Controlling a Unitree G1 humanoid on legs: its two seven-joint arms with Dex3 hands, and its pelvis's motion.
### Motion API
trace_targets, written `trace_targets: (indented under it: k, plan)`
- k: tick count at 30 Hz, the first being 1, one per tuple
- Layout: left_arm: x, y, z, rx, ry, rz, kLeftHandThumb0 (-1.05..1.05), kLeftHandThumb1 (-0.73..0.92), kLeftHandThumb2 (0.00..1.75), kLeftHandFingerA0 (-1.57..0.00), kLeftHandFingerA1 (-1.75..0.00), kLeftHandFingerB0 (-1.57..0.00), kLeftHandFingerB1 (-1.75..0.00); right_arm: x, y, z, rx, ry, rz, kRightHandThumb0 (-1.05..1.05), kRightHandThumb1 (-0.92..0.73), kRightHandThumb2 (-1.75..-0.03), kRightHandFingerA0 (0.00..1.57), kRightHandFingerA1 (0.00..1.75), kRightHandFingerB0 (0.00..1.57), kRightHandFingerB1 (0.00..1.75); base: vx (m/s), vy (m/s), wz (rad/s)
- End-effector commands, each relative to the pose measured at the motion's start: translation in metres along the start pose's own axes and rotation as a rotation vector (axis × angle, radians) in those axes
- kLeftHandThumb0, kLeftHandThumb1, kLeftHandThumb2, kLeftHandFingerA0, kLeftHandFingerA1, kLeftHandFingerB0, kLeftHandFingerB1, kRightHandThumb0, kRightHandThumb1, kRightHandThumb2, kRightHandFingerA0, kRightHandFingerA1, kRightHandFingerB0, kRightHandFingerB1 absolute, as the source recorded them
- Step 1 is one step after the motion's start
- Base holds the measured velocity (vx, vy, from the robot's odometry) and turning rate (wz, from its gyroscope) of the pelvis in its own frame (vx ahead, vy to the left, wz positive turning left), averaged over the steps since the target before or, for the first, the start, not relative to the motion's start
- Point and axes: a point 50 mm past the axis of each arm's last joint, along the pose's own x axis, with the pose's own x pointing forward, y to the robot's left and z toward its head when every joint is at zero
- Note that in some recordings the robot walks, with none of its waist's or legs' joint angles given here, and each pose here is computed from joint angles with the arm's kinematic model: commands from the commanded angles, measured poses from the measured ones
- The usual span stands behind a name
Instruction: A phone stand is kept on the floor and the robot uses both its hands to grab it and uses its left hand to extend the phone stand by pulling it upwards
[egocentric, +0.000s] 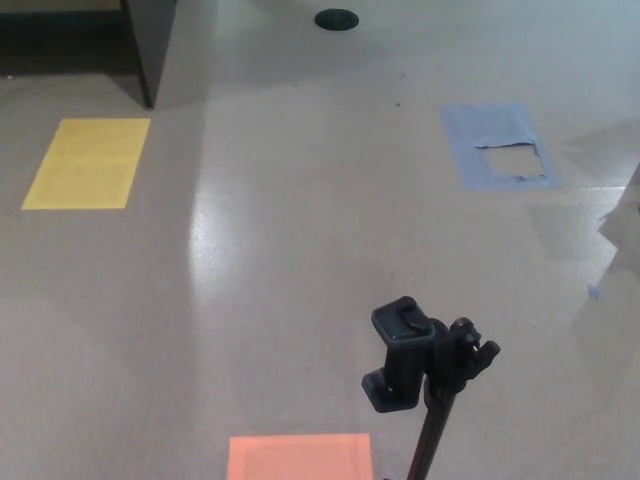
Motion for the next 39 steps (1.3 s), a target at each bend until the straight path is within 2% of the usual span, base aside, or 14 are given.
trace_targets:
  k: [1,6,7,11,15,18,19,26,27,29,30,36,38,39]
  plan:
    - [-0.031,0.032,0.064,-0.054,-0.552,0.163,-0.73,0.7,0.67,-0.69,-0.43,-0.56,-0.39,-0.007,-0.023,0.053,0.173,-0.437,-0.136,-1.05,-0.68,-0.66,0.31,0.83,0.42,0.84,0.0,0.0,0.0]
    - [-0.033,0.032,0.062,-0.046,-0.55,0.17,-0.74,0.69,0.68,-0.68,-0.43,-0.55,-0.39,-0.008,-0.023,0.05,0.178,-0.431,-0.132,-1.05,-0.66,-0.66,0.27,0.86,0.38,0.85,0.0,0.0,0.0]
    - [-0.033,0.032,0.063,-0.048,-0.554,0.172,-0.74,0.69,0.68,-0.68,-0.43,-0.55,-0.39,-0.008,-0.023,0.049,0.175,-0.429,-0.138,-0.4,0.03,-0.81,0.23,0.67,0.36,0.72,0.0,0.0,0.0]
    - [-0.034,0.03,0.061,-0.057,-0.557,0.166,-0.73,0.69,0.68,-0.68,-0.43,-0.55,-0.39,-0.008,-0.024,0.048,0.131,-0.432,-0.154,-0.39,0.06,-0.8,0.23,0.67,0.35,0.72,0.0,0.0,0.0]
    - [-0.035,0.032,0.062,-0.061,-0.567,0.173,-0.74,0.68,0.68,-0.68,-0.43,-0.55,-0.39,-0.008,-0.021,0.048,0.112,-0.444,-0.139,-0.39,0.07,-0.79,0.21,0.66,0.33,0.71,0.0,0.0,0.0]
    - [-0.037,0.033,0.06,-0.06,-0.564,0.174,-0.74,0.68,0.68,-0.68,-0.43,-0.55,-0.39,-0.009,-0.019,0.046,0.101,-0.43,-0.116,-1.0,-0.53,-1.04,0.2,0.82,0.05,0.71,0.0,0.0,0.0]
    - [-0.037,0.033,0.06,-0.065,-0.567,0.174,-0.72,0.68,0.66,-0.69,-0.43,-0.56,-0.39,-0.009,-0.018,0.045,0.129,-0.416,-0.103,-0.39,0.08,-0.78,0.23,0.67,0.37,0.73,0.0,0.0,0.0]
    - [-0.041,0.025,0.063,-0.074,-0.586,0.136,-0.7,0.68,0.66,-0.67,-0.42,-0.56,-0.39,-0.01,-0.013,0.048,0.171,-0.414,-0.062,-0.38,0.09,-0.77,0.21,0.66,0.37,0.73,0.0,0.0,0.0]
    - [-0.041,0.023,0.063,-0.075,-0.593,0.129,-0.7,0.68,0.66,-0.67,-0.42,-0.56,-0.39,-0.01,-0.011,0.05,0.196,-0.426,-0.049,-1.05,-0.53,-0.63,0.19,0.93,0.3,0.87,0.0,0.0,0.0]
    - [-0.042,0.019,0.065,-0.06,-0.608,0.11,-0.67,0.74,0.63,-0.66,-0.4,-0.57,-0.37,-0.008,-0.008,0.055,0.231,-0.442,-0.054,-1.05,-0.39,-0.85,0.36,0.86,0.29,0.83,0.0,0.0,0.0]
    - [-0.042,0.015,0.066,-0.07,-0.617,0.102,-0.67,0.73,0.63,-0.66,-0.4,-0.57,-0.37,-0.007,-0.005,0.06,0.218,-0.46,-0.068,-1.05,-0.51,-0.61,0.98,0.69,0.2,0.88,0.0,0.0,0.0]
    - [-0.043,0.007,0.068,-0.104,-0.626,0.103,-0.67,0.73,0.63,-0.65,-0.4,-0.57,-0.37,-0.002,0.008,0.076,0.11,-0.521,-0.075,-1.05,-0.56,-0.62,1.32,0.8,0.18,0.79,0.0,0.0,0.0]
    - [-0.044,0.002,0.071,-0.116,-0.633,0.093,-0.71,0.67,0.66,-0.66,-0.42,-0.55,-0.38,0.003,0.016,0.086,0.079,-0.531,-0.06,-0.39,0.07,-0.78,0.89,0.89,0.24,0.66,0.0,0.0,0.0]
    - [-0.044,0.001,0.072,-0.119,-0.634,0.089,-0.69,0.67,0.64,-0.66,-0.42,-0.55,-0.38,0.004,0.017,0.088,0.077,-0.534,-0.056,-1.05,-0.56,-0.63,1.03,0.84,0.23,0.8,0.0,0.0,0.0]
